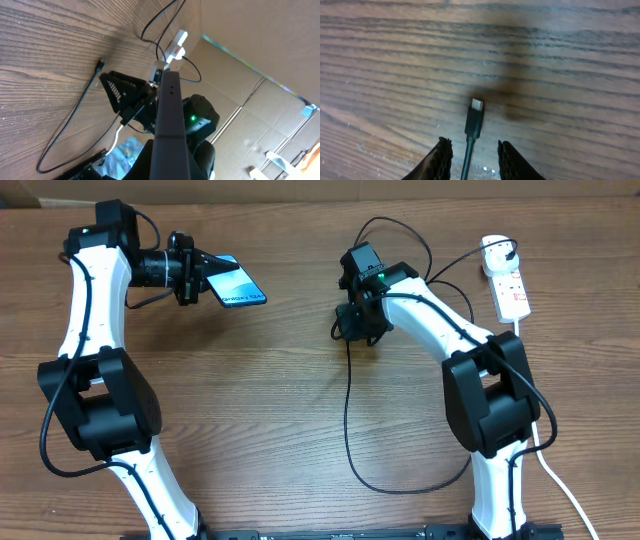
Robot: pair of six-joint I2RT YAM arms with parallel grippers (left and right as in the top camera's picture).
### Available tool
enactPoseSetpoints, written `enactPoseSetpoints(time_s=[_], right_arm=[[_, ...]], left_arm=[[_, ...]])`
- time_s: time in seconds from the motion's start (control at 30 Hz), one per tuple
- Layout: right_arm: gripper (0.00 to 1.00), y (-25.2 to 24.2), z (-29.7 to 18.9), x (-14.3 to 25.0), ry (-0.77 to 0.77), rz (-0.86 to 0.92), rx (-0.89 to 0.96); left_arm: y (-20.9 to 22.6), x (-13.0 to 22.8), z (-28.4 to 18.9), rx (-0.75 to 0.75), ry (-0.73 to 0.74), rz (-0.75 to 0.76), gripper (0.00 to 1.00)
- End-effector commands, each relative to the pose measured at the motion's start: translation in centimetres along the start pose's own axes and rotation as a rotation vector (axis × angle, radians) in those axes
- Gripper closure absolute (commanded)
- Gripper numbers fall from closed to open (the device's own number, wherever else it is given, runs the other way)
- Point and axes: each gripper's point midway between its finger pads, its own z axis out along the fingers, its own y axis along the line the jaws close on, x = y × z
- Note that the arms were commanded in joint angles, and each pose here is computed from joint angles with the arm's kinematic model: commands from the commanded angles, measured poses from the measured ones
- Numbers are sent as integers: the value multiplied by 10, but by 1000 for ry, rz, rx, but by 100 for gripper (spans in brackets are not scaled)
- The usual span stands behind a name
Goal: Plug charger to phone and switch on socket
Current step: 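Grasp the black cable's USB-C end with the right gripper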
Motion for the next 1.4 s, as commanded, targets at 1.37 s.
enactPoseSetpoints(time_s=[1.37], right_arm=[[96, 23, 31, 30, 107, 41, -241]], left_arm=[[-11, 8, 3, 29, 29, 3, 96]])
